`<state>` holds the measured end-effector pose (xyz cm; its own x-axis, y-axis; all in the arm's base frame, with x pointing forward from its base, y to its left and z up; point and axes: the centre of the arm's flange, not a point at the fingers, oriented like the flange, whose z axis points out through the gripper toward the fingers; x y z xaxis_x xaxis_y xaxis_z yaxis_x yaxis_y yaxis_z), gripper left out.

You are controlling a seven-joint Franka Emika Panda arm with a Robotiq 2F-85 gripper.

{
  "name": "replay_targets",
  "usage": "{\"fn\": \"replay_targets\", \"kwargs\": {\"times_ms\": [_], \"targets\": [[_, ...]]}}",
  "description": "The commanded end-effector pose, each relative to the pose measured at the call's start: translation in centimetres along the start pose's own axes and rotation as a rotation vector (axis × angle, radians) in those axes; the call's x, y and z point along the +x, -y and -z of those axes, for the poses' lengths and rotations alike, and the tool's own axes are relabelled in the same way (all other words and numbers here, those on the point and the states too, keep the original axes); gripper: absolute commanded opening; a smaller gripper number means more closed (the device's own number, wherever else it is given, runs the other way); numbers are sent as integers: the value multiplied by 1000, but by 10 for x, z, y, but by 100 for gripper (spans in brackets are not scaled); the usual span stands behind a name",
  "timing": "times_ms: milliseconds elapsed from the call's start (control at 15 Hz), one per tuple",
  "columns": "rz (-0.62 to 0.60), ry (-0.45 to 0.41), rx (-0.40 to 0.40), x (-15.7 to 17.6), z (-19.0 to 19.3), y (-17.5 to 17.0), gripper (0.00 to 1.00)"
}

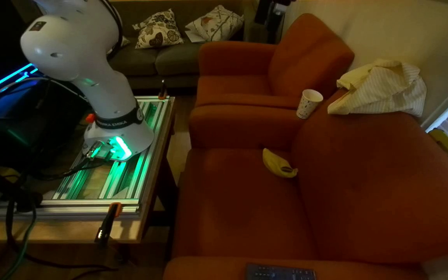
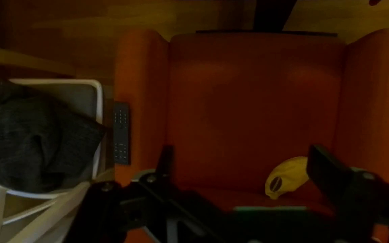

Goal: Put the yellow towel on the right armrest then put the remote control on the seat.

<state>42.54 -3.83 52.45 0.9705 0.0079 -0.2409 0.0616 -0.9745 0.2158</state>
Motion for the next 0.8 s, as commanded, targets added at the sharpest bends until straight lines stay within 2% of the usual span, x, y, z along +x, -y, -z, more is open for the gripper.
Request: {"fn": "replay_targets", "kwargs": {"times_ms": [0, 200, 400, 533, 600, 733], "targets": [[145, -89, -18, 32, 1, 13, 100], [222, -210, -15, 59, 0, 27, 100], [293, -278, 6, 83, -3, 39, 100], [363, -250, 22, 97, -9, 46, 100], [302, -260, -10, 78, -10, 45, 100], [287, -218, -5, 81, -15, 40, 100]]}}
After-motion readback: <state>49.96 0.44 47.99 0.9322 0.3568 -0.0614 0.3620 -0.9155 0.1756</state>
